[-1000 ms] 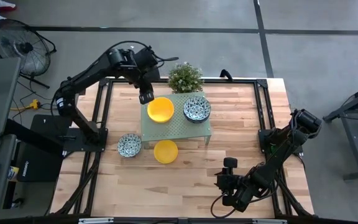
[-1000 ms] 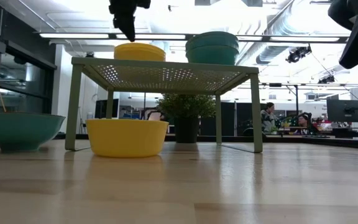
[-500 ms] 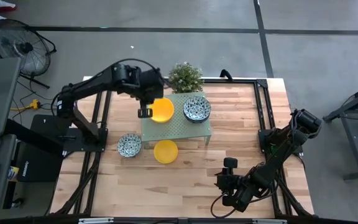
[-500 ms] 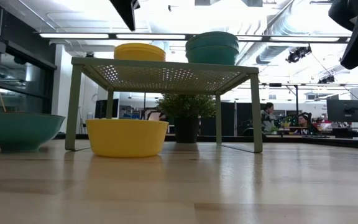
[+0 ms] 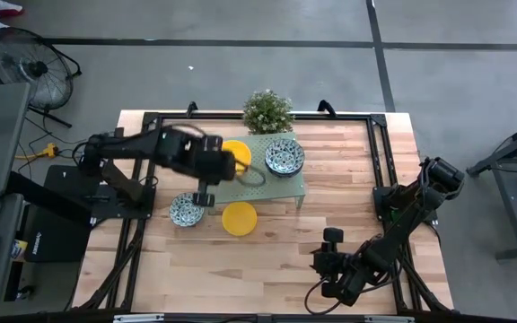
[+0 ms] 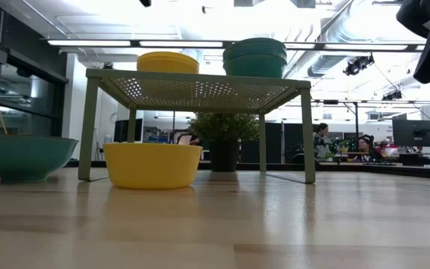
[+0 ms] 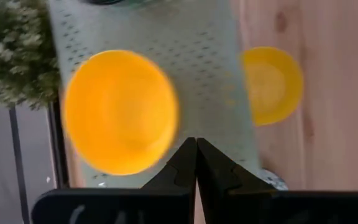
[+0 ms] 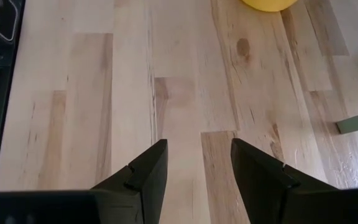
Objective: Pick & Place Mini bowls
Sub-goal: Stack the yellow bowl on top of the yellow bowl on the shelf
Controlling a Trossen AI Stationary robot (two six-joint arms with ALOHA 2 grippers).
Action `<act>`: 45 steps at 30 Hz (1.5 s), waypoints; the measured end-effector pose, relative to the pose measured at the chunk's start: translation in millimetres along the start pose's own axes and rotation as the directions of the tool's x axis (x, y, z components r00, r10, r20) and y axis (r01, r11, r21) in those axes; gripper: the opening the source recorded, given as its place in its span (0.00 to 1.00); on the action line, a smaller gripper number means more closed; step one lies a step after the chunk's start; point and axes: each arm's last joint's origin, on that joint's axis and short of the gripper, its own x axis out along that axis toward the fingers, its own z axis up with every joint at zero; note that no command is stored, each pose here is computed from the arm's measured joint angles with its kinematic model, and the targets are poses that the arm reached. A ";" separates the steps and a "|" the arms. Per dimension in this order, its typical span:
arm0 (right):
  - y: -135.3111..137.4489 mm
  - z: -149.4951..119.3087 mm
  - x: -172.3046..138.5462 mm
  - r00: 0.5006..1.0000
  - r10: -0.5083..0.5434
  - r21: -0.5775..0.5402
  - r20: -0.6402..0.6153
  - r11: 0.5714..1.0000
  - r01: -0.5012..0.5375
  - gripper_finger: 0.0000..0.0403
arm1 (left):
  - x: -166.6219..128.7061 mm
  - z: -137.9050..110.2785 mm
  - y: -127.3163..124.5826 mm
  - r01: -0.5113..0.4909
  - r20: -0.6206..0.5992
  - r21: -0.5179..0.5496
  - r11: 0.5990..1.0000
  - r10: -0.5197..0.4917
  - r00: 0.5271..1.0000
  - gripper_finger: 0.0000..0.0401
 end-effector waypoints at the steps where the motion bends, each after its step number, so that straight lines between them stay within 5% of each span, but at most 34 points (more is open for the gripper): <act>1: 0.3 -0.3 -0.3 1.000 0.002 -0.001 -0.001 1.000 -0.002 0.41 | -0.4 0.2 -7.1 0.006 0.002 0.008 1.000 -0.006 1.000 0.00; 21: 1.0 -1.0 -0.8 1.000 0.005 0.001 -0.002 1.000 -0.005 0.41 | 61.8 -4.5 -118.5 0.111 0.090 0.125 0.986 -0.123 0.988 0.00; 31: 1.1 -1.0 -0.8 1.000 0.006 0.001 -0.003 1.000 -0.006 0.41 | 110.7 -11.5 -135.9 0.132 0.172 0.138 0.982 -0.155 0.973 0.00; 45: 1.1 -1.0 -0.8 1.000 0.007 0.002 -0.003 1.000 -0.007 0.41 | 133.5 -17.5 -142.7 0.135 0.216 0.121 0.983 -0.159 0.963 0.00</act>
